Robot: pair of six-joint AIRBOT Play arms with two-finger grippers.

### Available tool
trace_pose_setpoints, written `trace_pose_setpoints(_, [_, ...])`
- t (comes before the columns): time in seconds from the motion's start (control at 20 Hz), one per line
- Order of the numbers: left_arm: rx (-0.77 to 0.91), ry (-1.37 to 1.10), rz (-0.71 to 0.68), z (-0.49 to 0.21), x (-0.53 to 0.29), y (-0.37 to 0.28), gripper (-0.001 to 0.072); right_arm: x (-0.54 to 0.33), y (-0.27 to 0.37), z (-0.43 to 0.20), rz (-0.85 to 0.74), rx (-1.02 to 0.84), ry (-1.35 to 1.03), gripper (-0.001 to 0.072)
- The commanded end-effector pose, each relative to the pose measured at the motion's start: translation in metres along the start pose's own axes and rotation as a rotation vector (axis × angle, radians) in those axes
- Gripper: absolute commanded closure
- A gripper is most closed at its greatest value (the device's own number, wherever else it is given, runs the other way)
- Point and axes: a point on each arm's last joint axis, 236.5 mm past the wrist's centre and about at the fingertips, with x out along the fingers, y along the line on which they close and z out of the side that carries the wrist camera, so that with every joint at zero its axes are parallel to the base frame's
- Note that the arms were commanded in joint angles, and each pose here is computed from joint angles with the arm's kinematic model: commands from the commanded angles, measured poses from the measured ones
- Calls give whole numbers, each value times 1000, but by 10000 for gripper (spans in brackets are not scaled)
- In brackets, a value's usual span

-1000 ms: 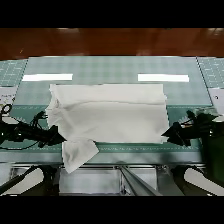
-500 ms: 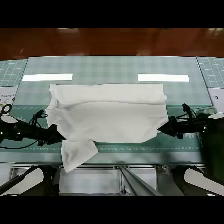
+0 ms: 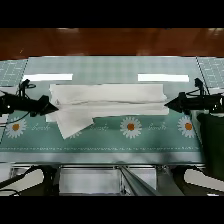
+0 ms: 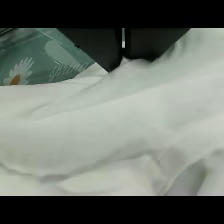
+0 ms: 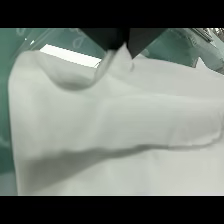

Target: Fold the shirts.

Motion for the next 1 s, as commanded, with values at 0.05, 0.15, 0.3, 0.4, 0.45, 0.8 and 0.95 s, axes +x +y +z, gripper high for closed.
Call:
trace_pose_setpoints(0.05, [100, -15, -3, 64, 17, -39, 684, 10, 19, 53, 1, -60, -49, 683])
trace_pose_setpoints(0.15, [98, -10, -7, 87, 28, -47, 684, 14, 19, 76, -6, -49, -84, 683])
trace_pose_setpoints(0.3, [74, -6, -9, 112, 39, -45, 684, 18, 18, 97, 4, -49, -94, 683])
trace_pose_setpoints(0.4, [70, 4, -10, 121, 47, -41, 684, 21, 15, 105, 10, -42, -94, 683])
trace_pose_setpoints(0.45, [68, 7, -10, 125, 51, -39, 684, 24, 12, 107, 8, -37, -93, 683])
trace_pose_setpoints(0.8, [44, 20, 0, 137, 78, -19, 683, 45, -7, 115, 9, 2, -91, 682])
trace_pose_setpoints(0.95, [58, -20, 5, 147, 78, -18, 683, 57, -8, 118, -7, -4, -99, 682])
